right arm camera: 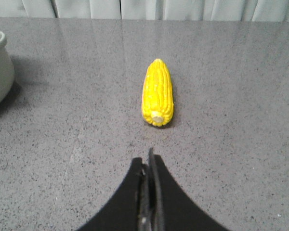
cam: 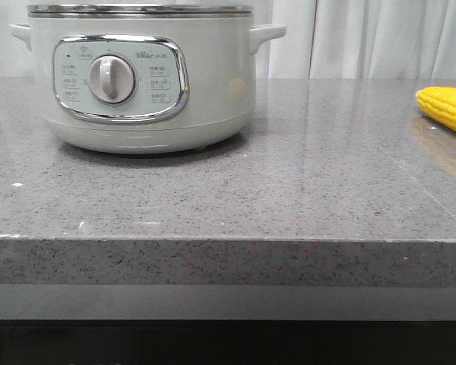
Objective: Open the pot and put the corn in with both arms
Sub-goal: 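Grasp the silver lid knob with the left gripper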
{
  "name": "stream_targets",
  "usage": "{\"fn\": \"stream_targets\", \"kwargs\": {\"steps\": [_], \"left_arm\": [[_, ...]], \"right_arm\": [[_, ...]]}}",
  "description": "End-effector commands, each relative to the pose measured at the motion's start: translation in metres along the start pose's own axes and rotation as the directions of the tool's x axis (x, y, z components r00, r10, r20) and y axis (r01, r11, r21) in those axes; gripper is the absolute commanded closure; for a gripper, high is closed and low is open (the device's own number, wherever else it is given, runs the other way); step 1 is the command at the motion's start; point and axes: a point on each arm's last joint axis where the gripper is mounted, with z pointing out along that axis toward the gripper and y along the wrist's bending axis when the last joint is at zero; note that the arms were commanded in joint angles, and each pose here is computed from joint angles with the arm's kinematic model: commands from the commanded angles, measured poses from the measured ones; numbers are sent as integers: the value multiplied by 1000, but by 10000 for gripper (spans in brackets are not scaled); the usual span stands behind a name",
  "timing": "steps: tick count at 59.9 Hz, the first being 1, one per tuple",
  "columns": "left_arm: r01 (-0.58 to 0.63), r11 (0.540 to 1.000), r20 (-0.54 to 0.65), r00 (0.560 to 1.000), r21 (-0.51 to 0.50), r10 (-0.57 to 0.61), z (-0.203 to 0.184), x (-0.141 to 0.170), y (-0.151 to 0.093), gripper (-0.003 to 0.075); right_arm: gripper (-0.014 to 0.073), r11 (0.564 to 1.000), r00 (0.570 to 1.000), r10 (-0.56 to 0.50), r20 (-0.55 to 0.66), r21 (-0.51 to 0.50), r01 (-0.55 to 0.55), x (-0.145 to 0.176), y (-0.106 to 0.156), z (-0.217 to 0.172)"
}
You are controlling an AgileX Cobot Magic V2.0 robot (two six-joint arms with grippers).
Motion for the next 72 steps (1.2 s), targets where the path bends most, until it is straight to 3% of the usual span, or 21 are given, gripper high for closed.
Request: {"fn": "stream_targets", "kwargs": {"steps": [1, 4, 8, 14, 19, 25, 52, 72], "left_arm": [[-19, 1000, 81, 997, 0, 19, 1, -14, -1, 709], [-30, 1000, 75, 997, -7, 31, 1, -13, 0, 652], [-45, 999, 76, 996, -15, 46, 2, -14, 0, 496], [-45, 999, 82, 996, -14, 46, 2, -14, 0, 218], [-41, 999, 76, 996, -9, 42, 4, -14, 0, 119], [-32, 998, 66, 997, 52, 29, 7, -15, -7, 117], [-134, 897, 141, 987, 422, 81, 57, -47, -84, 135], [-115, 873, 172, 984, 474, 37, 127, -78, -137, 135]], "right_arm": [[656, 1000, 996, -14, 83, 1, 14, -14, 0, -1], [627, 1000, 996, -15, 83, 2, 15, -14, 0, -1], [526, 1000, 997, -15, 82, 2, 15, -14, 0, -1], [239, 1000, 997, -15, 79, 2, 15, -13, 0, -1], [41, 1000, 997, -15, 80, 2, 15, -14, 0, -1], [-59, 1000, 997, -13, 81, 1, 13, -14, 0, -1], [-59, 1000, 997, -5, 80, -4, 5, -13, 1, -1], [-59, 1000, 997, -5, 80, -4, 5, -13, 1, -1]]}}
